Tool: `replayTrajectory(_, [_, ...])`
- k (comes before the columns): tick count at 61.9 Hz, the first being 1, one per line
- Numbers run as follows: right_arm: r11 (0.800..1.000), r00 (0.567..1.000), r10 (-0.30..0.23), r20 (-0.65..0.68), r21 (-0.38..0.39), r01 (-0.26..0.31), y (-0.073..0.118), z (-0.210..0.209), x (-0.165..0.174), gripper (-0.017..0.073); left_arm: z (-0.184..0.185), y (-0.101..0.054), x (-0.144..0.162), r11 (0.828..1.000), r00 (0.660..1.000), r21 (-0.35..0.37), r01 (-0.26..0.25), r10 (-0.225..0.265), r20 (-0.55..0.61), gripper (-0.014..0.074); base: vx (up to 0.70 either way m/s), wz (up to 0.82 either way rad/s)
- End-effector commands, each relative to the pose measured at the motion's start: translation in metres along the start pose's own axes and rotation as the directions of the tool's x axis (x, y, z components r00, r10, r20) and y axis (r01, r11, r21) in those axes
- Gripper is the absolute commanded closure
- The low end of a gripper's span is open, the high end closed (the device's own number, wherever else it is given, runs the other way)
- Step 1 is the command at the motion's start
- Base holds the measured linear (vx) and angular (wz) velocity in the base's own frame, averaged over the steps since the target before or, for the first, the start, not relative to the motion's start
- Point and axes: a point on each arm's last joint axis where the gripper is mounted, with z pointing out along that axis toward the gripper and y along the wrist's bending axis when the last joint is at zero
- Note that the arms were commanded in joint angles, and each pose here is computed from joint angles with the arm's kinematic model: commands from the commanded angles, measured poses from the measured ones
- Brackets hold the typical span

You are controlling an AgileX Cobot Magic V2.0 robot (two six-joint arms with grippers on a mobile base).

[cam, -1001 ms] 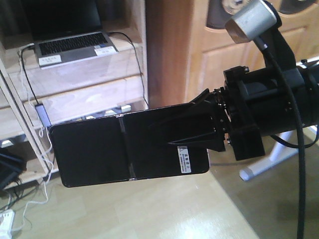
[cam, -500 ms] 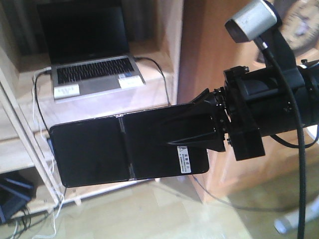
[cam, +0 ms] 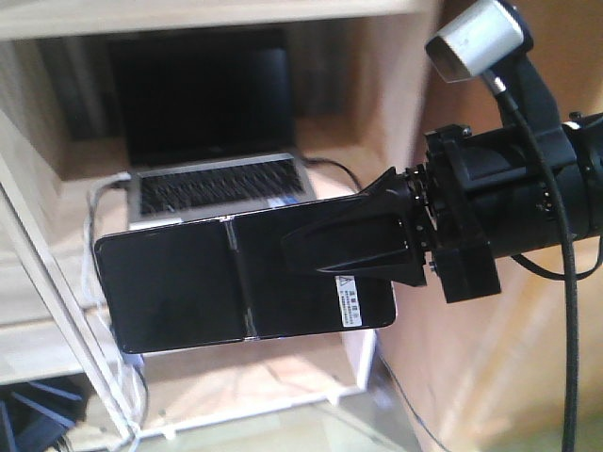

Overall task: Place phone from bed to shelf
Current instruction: 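Approach the shelf unit holding the phone in the right gripper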

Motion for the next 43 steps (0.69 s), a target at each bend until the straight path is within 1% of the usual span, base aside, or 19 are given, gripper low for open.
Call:
replayTrajectory(1, [0.996, 0.998, -0.018, 0.058, -0.090, 0.024, 0.0194, -0.0072, -0.0101, 0.0561, -0.0002, 0.0003, -0.0045, 1.000, 0.997, -0.003, 0.009, -0.009, 0.072, 0.0592, 0.35, 0.28])
replayTrajectory(26, [0.996, 0.998, -0.018, 0.058, -0.090, 0.024, 0.0194, -0.0072, -0.0101, 0.0561, -0.0002, 0.0003, -0.0045, 1.000, 0.997, -0.003, 0.009, -0.009, 0.072, 0.0592, 0.30, 0.28])
replayTrajectory(43, [0.996, 0.998, -0.018, 0.058, -0.090, 0.024, 0.0194, -0.0072, -0.0101, 0.0561, -0.0002, 0.0003, -0.0045, 1.000, 0.997, -0.003, 0.009, -0.009, 0.072, 0.0592, 0.21, 0.14])
